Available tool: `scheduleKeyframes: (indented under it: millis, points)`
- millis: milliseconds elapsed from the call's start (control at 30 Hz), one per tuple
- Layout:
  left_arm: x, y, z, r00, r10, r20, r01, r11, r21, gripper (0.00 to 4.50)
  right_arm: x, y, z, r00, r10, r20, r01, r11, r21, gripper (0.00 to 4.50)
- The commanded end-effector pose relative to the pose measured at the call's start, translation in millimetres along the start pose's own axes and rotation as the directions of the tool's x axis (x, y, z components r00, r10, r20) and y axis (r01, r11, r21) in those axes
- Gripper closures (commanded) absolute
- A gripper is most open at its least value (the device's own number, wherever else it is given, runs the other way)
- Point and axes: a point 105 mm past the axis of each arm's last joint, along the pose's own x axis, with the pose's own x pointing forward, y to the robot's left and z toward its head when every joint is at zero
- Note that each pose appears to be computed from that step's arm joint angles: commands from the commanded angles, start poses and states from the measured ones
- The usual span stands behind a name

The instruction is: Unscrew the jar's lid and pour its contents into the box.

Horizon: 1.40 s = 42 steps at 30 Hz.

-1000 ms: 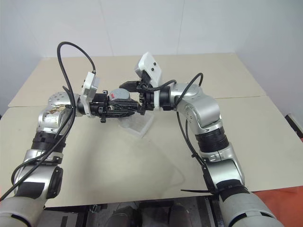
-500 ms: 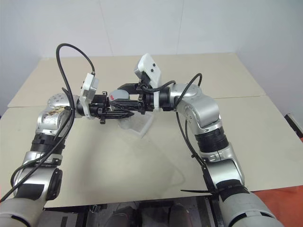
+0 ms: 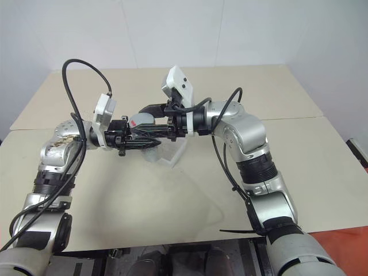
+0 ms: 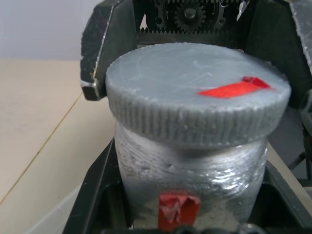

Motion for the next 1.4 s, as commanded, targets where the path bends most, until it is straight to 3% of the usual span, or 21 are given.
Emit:
scheduleKeyframes:
  millis: [33, 833, 867, 967, 1400]
  points:
    - [-0.7, -6.9, -12.7, 0.997, -0.049, -0.054, 0.047, 0.998, -0.028, 2.50, -23.1, -2.9, 42.8, 0.992, -0.022, 0.124, 0.041, 0.987, -0.152, 1.74]
    - [0.0, -0.5, 5.5, 0.999, -0.043, -0.017, 0.044, 0.998, 0.049, 2.50, -8.3, -0.7, -0.5, 0.999, 0.033, 0.022, -0.031, 0.995, -0.099, 1.74]
    - [-0.3, -0.7, 5.6, 0.999, -0.043, -0.016, 0.043, 0.998, 0.049, 2.50, -7.8, -0.9, -1.2, 0.999, 0.033, 0.020, -0.031, 0.995, -0.097, 1.02]
    - [-1.4, -1.0, 6.0, 0.999, -0.039, -0.012, 0.040, 0.998, 0.048, 2.50, -6.7, -1.6, -3.2, 1.000, 0.029, 0.012, -0.027, 0.995, -0.096, 0.13]
    - [-4.1, 7.8, 6.9, 1.000, 0.002, -0.001, -0.002, 0.999, 0.038, 2.50, -10.2, 0.8, 0.5, 1.000, 0.008, 0.013, -0.007, 0.994, -0.110, 0.05]
